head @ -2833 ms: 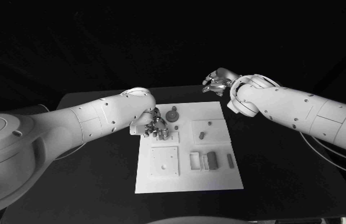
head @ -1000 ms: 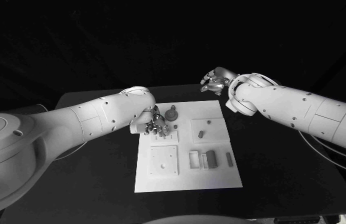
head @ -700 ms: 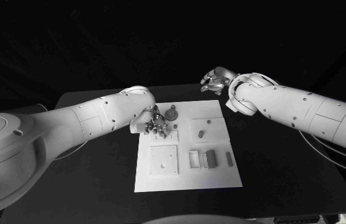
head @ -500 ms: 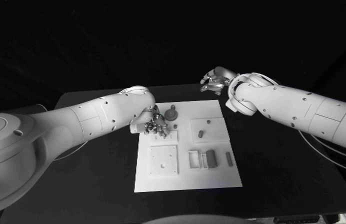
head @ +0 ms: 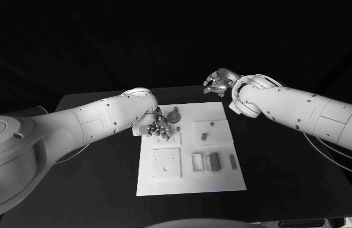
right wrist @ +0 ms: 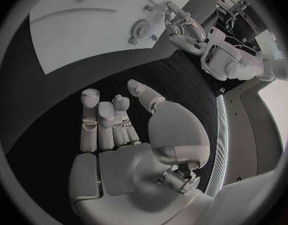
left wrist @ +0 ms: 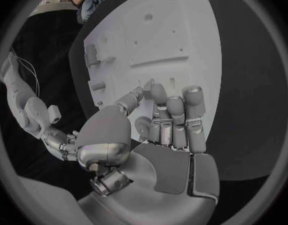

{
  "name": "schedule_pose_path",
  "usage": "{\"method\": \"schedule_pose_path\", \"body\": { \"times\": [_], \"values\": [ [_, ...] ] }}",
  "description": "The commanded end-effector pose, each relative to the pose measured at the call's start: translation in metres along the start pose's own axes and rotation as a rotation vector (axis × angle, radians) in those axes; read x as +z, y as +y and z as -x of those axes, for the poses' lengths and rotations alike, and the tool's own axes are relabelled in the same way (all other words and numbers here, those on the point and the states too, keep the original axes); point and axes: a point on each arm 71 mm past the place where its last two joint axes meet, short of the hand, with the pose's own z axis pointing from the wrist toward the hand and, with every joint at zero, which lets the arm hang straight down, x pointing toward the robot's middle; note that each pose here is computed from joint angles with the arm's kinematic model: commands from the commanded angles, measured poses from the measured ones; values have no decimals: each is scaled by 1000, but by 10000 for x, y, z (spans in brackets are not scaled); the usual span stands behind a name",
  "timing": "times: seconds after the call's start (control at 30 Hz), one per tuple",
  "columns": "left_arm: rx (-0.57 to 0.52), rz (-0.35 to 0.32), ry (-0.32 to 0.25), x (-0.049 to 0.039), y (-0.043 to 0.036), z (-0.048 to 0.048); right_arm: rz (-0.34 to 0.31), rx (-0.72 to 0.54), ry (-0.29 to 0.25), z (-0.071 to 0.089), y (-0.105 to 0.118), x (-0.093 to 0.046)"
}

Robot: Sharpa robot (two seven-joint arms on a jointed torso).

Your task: Assemble the parts on the task board

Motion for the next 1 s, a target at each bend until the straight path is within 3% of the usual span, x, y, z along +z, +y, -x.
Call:
{"method": "schedule_pose_path", "body": {
  "times": [0.03,0.53,1.0],
  "values": [
    [-4,-20,0,-4,-36,-11,11,-7,14,-12,10,-2],
    [5,-33,6,-15,-61,-48,13,-7,16,-18,17,-4],
    [-16,-56,-40,-28,-78,-43,13,-6,17,-18,13,-7]
  ]
}}
